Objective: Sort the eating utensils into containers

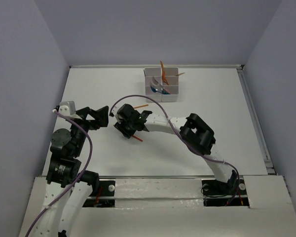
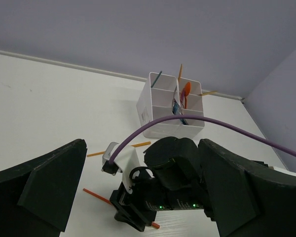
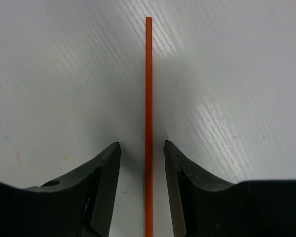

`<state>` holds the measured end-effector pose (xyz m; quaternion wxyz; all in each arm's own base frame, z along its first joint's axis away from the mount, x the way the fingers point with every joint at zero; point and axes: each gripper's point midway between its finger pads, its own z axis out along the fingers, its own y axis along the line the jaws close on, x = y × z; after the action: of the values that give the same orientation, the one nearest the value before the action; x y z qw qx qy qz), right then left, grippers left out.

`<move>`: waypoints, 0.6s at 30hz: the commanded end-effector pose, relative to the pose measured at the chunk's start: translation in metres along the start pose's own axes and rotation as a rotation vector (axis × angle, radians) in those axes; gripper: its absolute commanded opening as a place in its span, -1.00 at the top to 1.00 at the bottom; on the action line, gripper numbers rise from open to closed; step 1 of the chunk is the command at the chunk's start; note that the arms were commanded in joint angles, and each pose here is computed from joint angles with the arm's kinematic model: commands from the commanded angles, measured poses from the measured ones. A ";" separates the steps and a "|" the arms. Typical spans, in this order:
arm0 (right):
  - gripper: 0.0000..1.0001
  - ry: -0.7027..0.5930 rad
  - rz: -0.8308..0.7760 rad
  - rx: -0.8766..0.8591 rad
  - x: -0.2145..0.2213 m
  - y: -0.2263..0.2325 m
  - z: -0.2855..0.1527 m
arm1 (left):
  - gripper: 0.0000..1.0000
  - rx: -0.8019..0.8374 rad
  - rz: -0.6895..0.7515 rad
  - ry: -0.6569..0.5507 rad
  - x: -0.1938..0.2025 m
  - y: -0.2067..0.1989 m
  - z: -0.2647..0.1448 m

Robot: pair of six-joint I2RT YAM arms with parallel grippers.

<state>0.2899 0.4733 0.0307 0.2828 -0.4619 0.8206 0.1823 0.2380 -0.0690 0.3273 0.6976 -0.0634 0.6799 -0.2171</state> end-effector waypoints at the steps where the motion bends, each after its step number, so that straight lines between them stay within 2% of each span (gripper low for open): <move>1: 0.18 0.046 -0.024 0.009 0.007 0.004 0.014 | -0.98 0.029 -0.005 -0.042 -0.010 -0.006 0.000; 9: 0.69 0.060 -0.036 0.029 0.010 0.000 0.020 | -0.98 0.022 -0.005 -0.041 -0.010 -0.005 0.000; 10: 0.80 0.061 -0.035 0.031 0.011 0.000 0.020 | -0.98 0.022 -0.005 -0.041 -0.009 -0.005 0.000; 13: 1.00 0.029 -0.033 0.035 0.004 -0.001 0.014 | -0.98 0.020 -0.005 -0.040 -0.009 -0.004 0.000; 18: 1.00 -0.125 0.002 0.034 -0.034 0.002 -0.009 | -0.98 0.019 -0.003 -0.039 -0.009 -0.004 0.001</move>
<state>0.2995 0.4807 0.0302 0.2984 -0.4603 0.8184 0.1713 0.2377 -0.0689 0.3276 0.6981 -0.0634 0.6794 -0.2169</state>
